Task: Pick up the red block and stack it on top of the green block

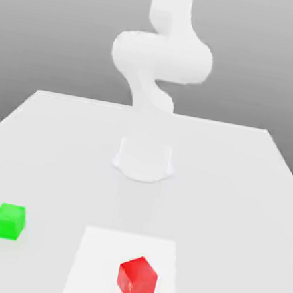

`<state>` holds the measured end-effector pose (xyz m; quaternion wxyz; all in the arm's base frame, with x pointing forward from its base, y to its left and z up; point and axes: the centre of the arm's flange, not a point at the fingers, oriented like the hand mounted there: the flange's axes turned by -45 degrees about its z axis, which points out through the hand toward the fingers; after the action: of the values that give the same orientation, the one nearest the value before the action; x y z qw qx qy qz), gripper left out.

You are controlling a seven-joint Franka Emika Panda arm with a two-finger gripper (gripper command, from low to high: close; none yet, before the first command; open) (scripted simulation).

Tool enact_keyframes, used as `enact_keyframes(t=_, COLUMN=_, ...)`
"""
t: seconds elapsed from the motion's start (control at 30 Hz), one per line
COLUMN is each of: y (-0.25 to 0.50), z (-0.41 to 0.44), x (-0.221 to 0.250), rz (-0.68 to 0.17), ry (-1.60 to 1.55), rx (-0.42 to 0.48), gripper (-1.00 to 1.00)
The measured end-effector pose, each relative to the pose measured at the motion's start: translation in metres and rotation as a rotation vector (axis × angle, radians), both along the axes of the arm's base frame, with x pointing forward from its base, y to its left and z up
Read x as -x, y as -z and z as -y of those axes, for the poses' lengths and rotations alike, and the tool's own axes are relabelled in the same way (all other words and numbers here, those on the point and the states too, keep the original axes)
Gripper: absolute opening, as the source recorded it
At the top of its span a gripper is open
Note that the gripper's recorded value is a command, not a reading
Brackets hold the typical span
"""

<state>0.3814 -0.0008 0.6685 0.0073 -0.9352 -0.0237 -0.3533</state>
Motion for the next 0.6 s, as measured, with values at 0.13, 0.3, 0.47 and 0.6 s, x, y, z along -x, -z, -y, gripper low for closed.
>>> enact_keyframes(t=0.13, y=0.076, z=-0.003, x=-0.047, rz=-0.126, ry=-0.099, rx=0.028, gripper=0.00)
enact_keyframes(t=0.3, y=0.176, z=-0.012, x=-0.084, rz=-0.274, ry=-0.215, rx=0.069, gripper=0.00)
enact_keyframes(t=0.47, y=0.278, z=-0.022, x=-0.097, rz=-0.419, ry=-0.330, rx=0.118, gripper=0.00)
enact_keyframes(t=0.6, y=0.358, z=-0.027, x=-0.091, rz=-0.535, ry=-0.422, rx=0.165, gripper=0.00)
